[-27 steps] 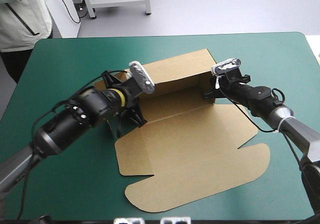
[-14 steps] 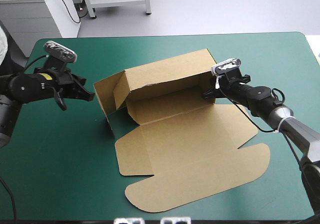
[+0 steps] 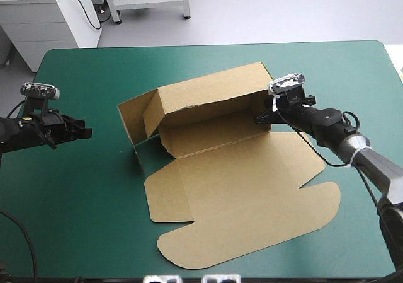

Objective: Fold the box

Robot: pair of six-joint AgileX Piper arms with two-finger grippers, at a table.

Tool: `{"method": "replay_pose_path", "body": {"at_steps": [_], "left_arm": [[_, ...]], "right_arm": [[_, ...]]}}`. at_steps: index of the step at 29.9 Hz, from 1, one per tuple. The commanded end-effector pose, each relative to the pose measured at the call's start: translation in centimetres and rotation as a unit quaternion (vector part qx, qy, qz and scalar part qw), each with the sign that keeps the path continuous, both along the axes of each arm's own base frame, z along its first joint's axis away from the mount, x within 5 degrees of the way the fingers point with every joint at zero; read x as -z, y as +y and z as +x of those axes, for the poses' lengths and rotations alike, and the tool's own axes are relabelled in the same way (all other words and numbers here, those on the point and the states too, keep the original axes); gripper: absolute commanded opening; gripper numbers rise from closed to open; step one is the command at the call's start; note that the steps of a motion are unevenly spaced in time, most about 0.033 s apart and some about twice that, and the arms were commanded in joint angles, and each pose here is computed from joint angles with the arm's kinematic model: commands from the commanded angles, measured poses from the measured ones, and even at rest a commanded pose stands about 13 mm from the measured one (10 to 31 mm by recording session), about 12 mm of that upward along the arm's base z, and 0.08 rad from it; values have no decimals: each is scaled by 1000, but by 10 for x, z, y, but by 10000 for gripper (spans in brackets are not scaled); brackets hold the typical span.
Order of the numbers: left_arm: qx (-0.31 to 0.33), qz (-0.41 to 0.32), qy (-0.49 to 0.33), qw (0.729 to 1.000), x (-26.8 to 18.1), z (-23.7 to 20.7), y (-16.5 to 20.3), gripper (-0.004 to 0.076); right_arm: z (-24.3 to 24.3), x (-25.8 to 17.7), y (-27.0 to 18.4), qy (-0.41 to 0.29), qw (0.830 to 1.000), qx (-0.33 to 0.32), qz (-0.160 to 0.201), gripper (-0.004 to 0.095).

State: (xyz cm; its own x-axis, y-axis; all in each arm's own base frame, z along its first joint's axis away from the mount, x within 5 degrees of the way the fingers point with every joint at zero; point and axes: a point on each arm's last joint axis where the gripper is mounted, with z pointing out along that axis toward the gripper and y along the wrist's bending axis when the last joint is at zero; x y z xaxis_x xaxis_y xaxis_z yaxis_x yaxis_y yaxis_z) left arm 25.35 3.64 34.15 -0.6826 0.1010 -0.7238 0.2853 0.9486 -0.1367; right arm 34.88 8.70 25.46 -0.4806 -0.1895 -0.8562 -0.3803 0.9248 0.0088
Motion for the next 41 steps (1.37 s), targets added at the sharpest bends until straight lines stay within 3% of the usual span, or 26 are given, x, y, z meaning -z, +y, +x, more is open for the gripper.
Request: {"method": "replay_pose_path", "body": {"at_steps": [1, 5, 10, 13, 20, 28, 35, 41], "left_arm": [[-5, -18, -41, 999, -18, -3, -3, -8], [-5, -18, -41, 999, -18, -3, -3, -8], [-6, -19, -41, 999, -18, -2, -3, -8], [-6, -19, -41, 999, -18, -2, -3, -8], [-4, -15, -41, 999, -17, -2, -3, -8], [-4, -15, -41, 999, -17, -2, -3, -8], [-3, -15, -41, 999, -17, -2, -3, -8], [-3, -19, -42, 999, -18, -2, -3, -8]], "right_arm": [[5, -21, -16, -20, 999, 15, 25, -18], [12, -18, -39, 16, 998, 12, 60, -16], [17, -31, -50, 45, 999, 11, 7, -12], [20, -45, -52, 62, 998, 20, -2, -11], [20, -74, -48, 113, 990, 51, 68, 7], [9, -98, -25, 163, 982, 81, -42, 6], [-3, -117, -16, 224, 972, 68, -20, 4], [-16, -115, -17, 299, 951, 73, -29, 4]]}}
